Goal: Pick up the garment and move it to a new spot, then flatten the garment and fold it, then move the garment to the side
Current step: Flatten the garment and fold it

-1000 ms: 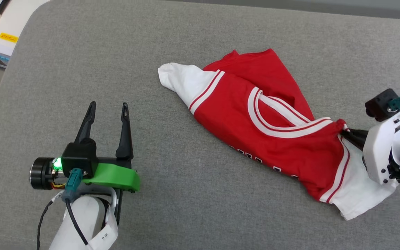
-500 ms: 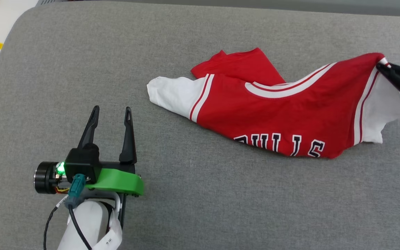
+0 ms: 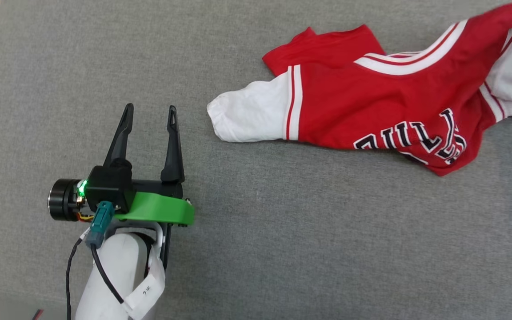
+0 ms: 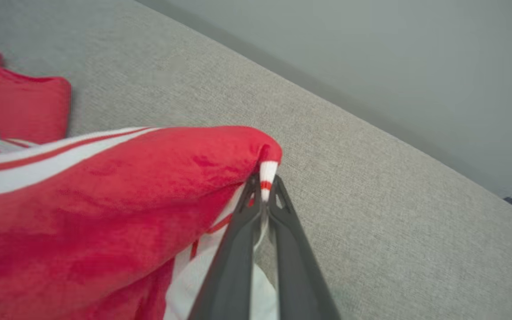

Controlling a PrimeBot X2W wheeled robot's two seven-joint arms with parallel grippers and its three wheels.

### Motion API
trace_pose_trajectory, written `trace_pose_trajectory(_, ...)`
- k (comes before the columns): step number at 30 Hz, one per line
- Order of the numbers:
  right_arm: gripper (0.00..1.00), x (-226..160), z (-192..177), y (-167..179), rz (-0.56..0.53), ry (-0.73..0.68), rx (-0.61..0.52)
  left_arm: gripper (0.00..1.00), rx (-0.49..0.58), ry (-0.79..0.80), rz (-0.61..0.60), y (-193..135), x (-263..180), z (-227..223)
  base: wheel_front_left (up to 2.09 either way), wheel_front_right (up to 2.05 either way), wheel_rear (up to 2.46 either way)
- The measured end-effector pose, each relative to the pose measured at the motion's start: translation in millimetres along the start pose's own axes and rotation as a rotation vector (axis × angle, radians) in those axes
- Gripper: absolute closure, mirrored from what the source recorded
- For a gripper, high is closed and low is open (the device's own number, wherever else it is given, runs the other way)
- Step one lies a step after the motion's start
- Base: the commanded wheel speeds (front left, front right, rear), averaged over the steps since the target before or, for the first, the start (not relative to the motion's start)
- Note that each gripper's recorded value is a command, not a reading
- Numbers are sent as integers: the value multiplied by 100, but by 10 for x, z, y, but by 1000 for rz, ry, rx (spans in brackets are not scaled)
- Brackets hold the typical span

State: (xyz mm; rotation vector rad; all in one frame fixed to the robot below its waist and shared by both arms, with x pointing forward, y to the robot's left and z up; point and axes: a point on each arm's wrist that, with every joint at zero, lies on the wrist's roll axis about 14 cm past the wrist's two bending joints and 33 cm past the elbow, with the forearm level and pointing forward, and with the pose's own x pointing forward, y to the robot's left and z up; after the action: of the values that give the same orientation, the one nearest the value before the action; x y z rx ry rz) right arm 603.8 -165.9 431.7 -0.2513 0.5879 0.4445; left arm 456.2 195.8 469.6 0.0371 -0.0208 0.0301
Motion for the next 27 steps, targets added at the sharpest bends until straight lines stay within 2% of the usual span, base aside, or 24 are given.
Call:
trace_pose_trajectory(5, 100, 287, -541, 106, 8, 158, 1, 0, 6, 24, 9, 39, 31, -105, 0, 0, 0)
trace_pose_trajectory(10, 100, 419, -544, 102, -3, 120, 20, 0, 15, 37, 24, 93, 22, -145, 0, 0, 0)
trace_pose_trajectory(11, 68, 419, -519, 101, -4, 100, 24, 0, 16, 37, 26, 101, 19, -141, 0, 0, 0)
trace_pose_trajectory(12, 0, 413, -485, 98, -7, 73, 24, 0, 18, 35, 28, 110, 15, -131, 0, 0, 0)
trace_pose_trajectory(18, 0, 193, -147, 68, -17, -144, 12, 0, 21, 11, 41, 142, -59, -12, 0, 0, 0)
trace_pose_trajectory(23, 0, -232, 232, -109, -49, -314, 9, 0, 24, -11, 42, 136, -190, 104, 0, 0, 0)
trace_pose_trajectory(27, 0, -603, 489, -202, -51, -383, -9, 0, 18, -40, 30, 87, -240, 217, 0, 0, 0)
